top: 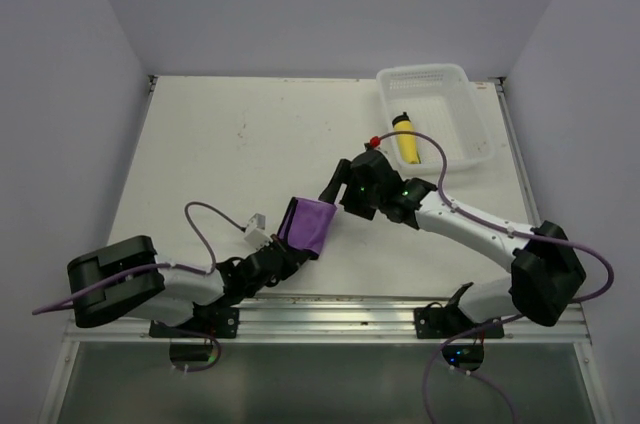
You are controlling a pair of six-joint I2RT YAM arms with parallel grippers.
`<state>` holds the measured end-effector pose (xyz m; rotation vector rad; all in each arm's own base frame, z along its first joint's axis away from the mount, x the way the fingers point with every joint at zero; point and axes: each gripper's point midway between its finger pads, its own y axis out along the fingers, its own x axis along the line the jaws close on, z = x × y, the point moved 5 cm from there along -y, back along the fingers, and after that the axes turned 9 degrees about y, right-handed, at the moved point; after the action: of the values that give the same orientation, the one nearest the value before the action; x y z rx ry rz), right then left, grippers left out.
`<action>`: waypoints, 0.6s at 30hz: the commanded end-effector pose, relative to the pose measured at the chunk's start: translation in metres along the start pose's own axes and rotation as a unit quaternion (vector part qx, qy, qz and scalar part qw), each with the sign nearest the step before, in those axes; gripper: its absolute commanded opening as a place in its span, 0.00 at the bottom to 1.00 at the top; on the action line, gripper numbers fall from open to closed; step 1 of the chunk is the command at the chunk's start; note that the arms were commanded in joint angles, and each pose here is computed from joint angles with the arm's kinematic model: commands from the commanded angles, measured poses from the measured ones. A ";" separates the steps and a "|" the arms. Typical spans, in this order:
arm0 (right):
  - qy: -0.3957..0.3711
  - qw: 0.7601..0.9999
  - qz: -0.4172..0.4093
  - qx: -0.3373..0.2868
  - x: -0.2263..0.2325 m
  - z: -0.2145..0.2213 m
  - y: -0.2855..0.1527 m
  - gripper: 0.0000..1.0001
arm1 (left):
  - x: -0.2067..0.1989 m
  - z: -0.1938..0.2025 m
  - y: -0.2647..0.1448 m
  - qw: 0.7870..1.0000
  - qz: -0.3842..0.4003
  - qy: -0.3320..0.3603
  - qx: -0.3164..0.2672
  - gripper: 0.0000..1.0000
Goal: Roll the towels
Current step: Roll the towel
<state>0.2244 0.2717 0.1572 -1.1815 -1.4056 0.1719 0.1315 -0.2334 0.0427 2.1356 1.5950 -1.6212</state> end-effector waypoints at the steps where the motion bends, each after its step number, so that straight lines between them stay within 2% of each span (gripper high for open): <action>1: -0.103 0.994 0.030 -0.038 -0.006 -0.021 -0.025 0.79 | 0.070 0.016 -0.014 0.990 -0.122 0.060 0.044 0.00; 5: -0.122 0.991 0.042 -0.028 -0.014 -0.017 -0.020 0.75 | 0.069 0.016 -0.014 0.990 -0.120 0.061 0.046 0.00; 12: -0.133 0.990 0.046 0.016 -0.020 -0.004 0.013 0.74 | 0.071 0.017 -0.014 0.989 -0.123 0.068 0.052 0.00; 18: -0.126 0.988 0.086 0.011 -0.037 -0.003 0.028 0.75 | 0.069 0.017 -0.014 0.989 -0.121 0.069 0.053 0.00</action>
<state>0.2281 0.2546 0.1127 -1.2853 -1.4930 0.4847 0.1244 -0.2270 0.0362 2.1387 1.6070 -1.6685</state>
